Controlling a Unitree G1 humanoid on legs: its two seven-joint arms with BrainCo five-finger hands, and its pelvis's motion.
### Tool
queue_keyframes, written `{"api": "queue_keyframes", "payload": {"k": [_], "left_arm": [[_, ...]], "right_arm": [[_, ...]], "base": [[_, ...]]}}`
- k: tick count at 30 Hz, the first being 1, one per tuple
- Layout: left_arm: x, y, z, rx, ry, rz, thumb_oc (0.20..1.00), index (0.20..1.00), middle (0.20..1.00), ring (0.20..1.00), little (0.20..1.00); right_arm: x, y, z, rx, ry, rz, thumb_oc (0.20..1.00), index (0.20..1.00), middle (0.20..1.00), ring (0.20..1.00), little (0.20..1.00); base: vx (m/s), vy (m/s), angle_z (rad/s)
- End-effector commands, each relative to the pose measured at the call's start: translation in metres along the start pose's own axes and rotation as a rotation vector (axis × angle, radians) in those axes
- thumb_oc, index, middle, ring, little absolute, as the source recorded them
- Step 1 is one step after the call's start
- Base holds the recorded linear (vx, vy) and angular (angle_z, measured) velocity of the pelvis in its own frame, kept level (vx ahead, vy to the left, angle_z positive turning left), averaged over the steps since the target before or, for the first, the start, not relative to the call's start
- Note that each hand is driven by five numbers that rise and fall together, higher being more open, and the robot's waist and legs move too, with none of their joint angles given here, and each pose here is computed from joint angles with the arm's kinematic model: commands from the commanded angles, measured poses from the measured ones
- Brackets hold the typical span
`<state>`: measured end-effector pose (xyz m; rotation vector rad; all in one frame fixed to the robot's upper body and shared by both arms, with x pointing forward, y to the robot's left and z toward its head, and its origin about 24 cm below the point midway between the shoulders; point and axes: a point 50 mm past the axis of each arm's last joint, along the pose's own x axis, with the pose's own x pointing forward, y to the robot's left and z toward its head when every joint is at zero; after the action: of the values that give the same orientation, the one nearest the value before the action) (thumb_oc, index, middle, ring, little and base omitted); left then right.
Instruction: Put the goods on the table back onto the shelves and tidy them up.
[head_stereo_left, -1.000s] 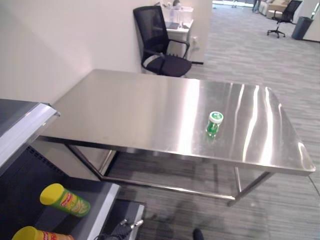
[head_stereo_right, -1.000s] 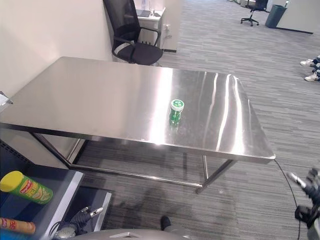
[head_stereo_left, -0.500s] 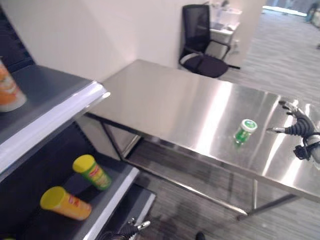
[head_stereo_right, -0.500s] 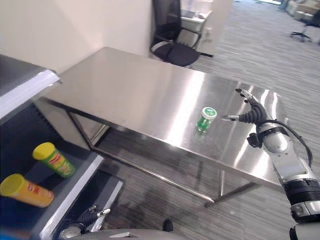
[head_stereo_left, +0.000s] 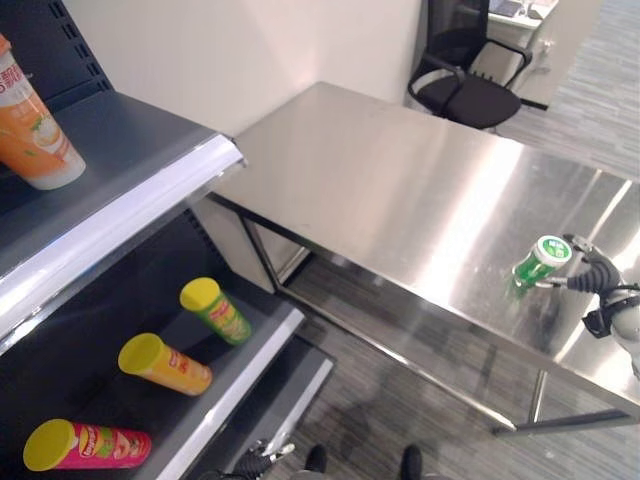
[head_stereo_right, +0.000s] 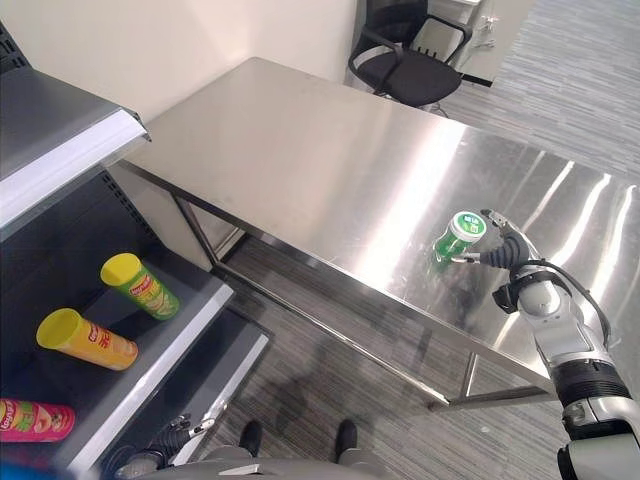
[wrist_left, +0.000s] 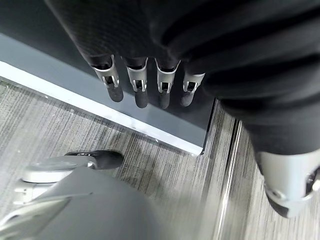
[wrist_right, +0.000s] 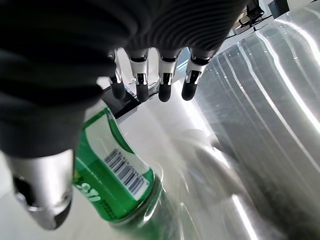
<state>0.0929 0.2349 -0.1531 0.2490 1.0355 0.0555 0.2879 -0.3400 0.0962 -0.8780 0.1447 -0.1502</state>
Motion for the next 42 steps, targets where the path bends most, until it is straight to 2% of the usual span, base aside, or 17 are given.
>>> {"api": "queue_keyframes", "payload": {"k": [1, 22, 23, 24, 36, 42], "left_arm": [[0.007, 0.013, 0.022, 0.013, -0.053, 0.042, 1.0, 1.0, 1.0, 1.0, 1.0], [0.007, 0.011, 0.024, 0.0, -0.062, 0.054, 1.0, 1.0, 1.0, 1.0, 1.0], [0.007, 0.011, 0.024, -0.001, -0.062, 0.055, 1.0, 1.0, 1.0, 1.0, 1.0], [0.007, 0.011, 0.024, -0.002, -0.061, 0.057, 1.0, 1.0, 1.0, 1.0, 1.0], [0.007, 0.012, 0.023, -0.015, -0.057, 0.062, 1.0, 1.0, 1.0, 1.0, 1.0], [0.008, 0.02, 0.03, -0.033, -0.084, 0.096, 1.0, 1.0, 1.0, 1.0, 1.0]], "right_arm": [[0.011, -0.003, 0.017, -0.004, -0.062, -0.045, 1.0, 1.0, 1.0, 1.0, 1.0], [0.027, 0.006, 0.038, 0.008, -0.097, -0.105, 1.0, 1.0, 1.0, 1.0, 1.0], [0.027, 0.007, 0.04, 0.011, -0.098, -0.108, 0.768, 0.768, 0.768, 0.768, 0.768], [0.028, 0.008, 0.04, 0.011, -0.1, -0.107, 0.2, 0.2, 0.2, 0.2, 0.2], [0.027, 0.01, 0.049, 0.0, -0.145, -0.081, 0.2, 0.2, 0.2, 0.2, 0.2], [0.002, -0.016, 0.083, 0.043, -0.372, -0.182, 0.2, 0.2, 0.2, 0.2, 0.2]], "base": [[0.0, 0.0, 0.0], [0.0, 0.001, 0.01], [0.0, 0.002, 0.08], [0.0, 0.003, 0.08], [0.0, 0.0, 0.0], [-0.02, -0.027, -0.03]]}}
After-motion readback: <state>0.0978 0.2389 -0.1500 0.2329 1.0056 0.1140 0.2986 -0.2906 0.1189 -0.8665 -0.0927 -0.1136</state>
